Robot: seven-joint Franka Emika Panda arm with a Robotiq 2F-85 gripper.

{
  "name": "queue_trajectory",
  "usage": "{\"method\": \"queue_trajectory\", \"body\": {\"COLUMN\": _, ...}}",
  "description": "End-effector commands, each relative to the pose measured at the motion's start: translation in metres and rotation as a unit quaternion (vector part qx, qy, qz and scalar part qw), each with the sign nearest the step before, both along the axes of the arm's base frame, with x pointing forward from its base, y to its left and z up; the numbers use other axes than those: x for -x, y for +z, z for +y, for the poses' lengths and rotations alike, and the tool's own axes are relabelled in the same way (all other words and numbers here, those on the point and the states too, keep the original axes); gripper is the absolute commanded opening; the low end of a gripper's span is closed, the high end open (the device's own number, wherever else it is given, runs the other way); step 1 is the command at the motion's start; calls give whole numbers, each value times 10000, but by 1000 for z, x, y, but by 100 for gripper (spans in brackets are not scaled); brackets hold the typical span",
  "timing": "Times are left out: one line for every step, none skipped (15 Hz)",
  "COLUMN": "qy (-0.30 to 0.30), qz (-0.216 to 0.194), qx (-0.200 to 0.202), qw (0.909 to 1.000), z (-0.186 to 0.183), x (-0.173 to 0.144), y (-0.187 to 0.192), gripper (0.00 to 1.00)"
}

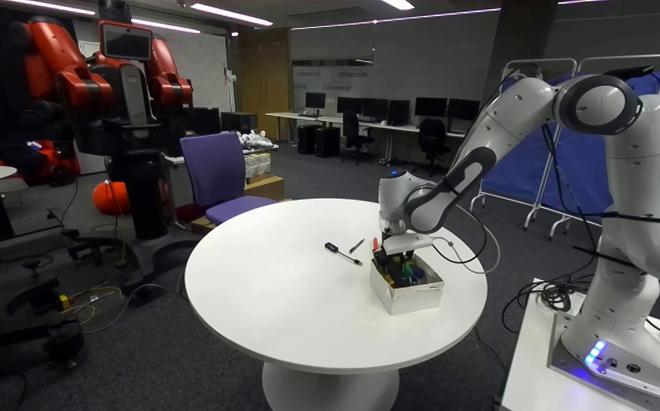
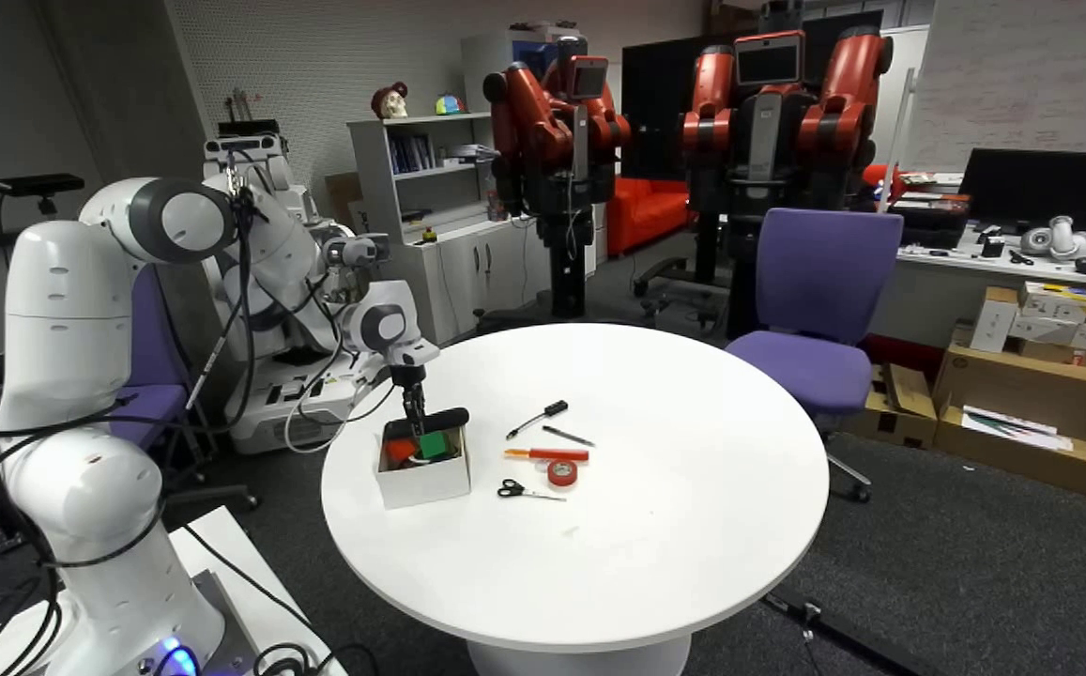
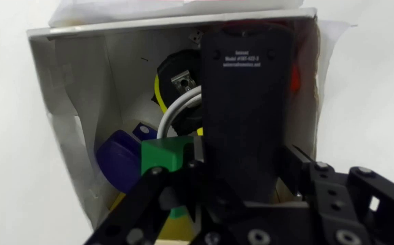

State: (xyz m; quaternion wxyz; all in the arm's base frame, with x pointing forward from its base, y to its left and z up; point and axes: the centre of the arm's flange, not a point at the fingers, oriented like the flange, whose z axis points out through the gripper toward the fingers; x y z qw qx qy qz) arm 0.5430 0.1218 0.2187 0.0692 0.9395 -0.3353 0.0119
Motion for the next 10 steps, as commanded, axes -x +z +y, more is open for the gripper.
{"method": "queue_trajectory", "body": {"qy": -117, "qz": -65, "qx": 102, "qw": 9999, "z": 3, "x": 9, "y": 3, "gripper": 81}}
{"method": "queue_trajectory", "body": {"qy": -144, "qz": -80, "qx": 110, "qw": 9998, "z": 3, "x": 9, "y": 5, "gripper": 88}}
{"method": "queue_trajectory", "body": {"qy": -167, "qz": -92, "qx": 107, "qw": 9998, "z": 2, "x": 9, "y": 6, "gripper": 95}}
{"method": "queue_trajectory", "body": {"qy": -192, "qz": -95, "qx": 103, "qw": 9997, "z": 1, "x": 9, "y": 8, "gripper": 100}}
{"method": "queue_trajectory", "body": {"qy": -210, "qz": -113, "qx": 86, "qw": 9997, "z": 0, "x": 10, "y": 11, "gripper": 100}}
{"method": "queue_trajectory", "body": {"qy": -224, "qz": -131, "qx": 74, "qw": 9996, "z": -2, "x": 10, "y": 15, "gripper": 100}}
{"method": "queue_trajectory", "body": {"qy": -237, "qz": -170, "qx": 43, "qw": 9996, "z": -6, "x": 10, "y": 20, "gripper": 100}}
{"method": "queue_trajectory", "body": {"qy": -260, "qz": -218, "qx": 2, "qw": 9994, "z": -11, "x": 9, "y": 27, "gripper": 100}}
{"method": "queue_trajectory", "body": {"qy": -308, "qz": -285, "qx": -26, "qw": 9991, "z": -17, "x": 8, "y": 34, "gripper": 100}}
{"method": "queue_trajectory", "body": {"qy": -393, "qz": -373, "qx": -67, "qw": 9985, "z": -27, "x": 4, "y": 44, "gripper": 100}}
